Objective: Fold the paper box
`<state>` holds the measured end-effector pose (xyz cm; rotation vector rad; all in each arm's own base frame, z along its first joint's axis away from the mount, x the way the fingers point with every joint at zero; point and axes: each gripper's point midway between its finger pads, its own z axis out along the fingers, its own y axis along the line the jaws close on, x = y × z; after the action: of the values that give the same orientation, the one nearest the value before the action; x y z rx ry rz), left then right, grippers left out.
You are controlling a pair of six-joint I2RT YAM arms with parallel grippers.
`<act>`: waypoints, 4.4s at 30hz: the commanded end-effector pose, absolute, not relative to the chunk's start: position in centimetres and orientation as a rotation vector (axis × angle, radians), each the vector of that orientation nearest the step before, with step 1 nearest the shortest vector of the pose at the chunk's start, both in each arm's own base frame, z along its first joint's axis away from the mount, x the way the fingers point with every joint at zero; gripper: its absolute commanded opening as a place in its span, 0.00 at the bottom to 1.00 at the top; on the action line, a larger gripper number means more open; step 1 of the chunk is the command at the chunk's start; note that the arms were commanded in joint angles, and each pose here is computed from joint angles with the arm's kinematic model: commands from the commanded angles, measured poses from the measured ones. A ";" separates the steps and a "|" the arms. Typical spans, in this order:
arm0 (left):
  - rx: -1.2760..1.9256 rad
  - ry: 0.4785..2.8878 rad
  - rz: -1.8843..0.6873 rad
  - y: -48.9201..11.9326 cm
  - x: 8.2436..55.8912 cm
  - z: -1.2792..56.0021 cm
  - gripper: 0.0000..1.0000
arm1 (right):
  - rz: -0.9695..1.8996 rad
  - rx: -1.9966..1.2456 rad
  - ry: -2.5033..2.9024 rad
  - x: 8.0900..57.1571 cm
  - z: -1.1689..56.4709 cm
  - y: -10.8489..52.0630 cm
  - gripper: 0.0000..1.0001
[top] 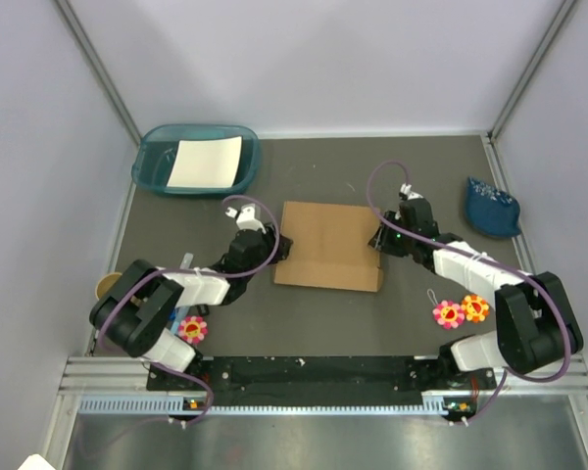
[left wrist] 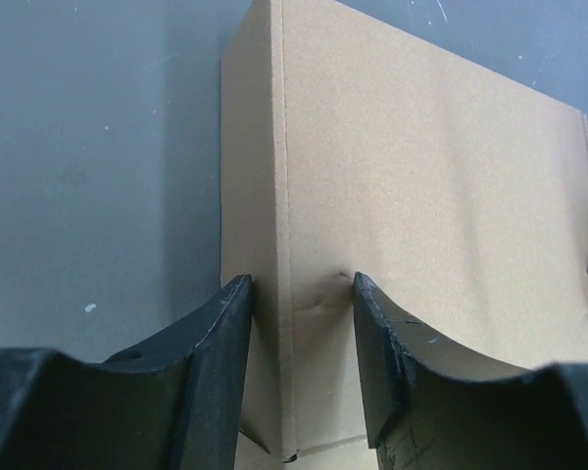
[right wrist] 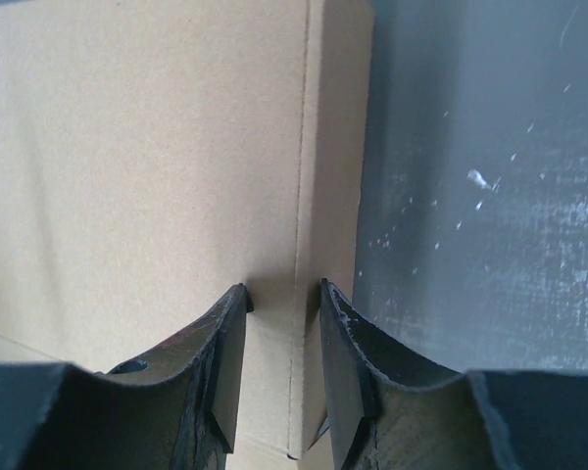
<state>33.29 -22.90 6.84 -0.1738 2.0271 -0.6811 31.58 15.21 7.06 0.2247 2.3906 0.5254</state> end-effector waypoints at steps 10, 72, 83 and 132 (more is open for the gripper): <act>-0.261 2.164 -0.600 -19.7 28.5 4.1 0.53 | 0.412 0.279 2.391 32.6 5.3 13.2 0.37; -0.419 2.059 -0.898 -18.8 34.9 7.7 0.00 | 0.789 0.440 2.250 31.9 7.1 13.1 0.00; -0.417 2.106 -0.956 -19.7 34.2 5.9 0.00 | 0.797 0.446 2.288 31.2 5.4 13.2 0.00; -0.180 1.902 -1.221 -21.4 28.4 17.3 0.00 | 0.950 0.238 2.092 26.6 17.0 15.4 0.00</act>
<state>29.58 -19.96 13.29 -0.2897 1.9524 -1.1295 26.83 13.75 12.68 0.3150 2.1490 0.8580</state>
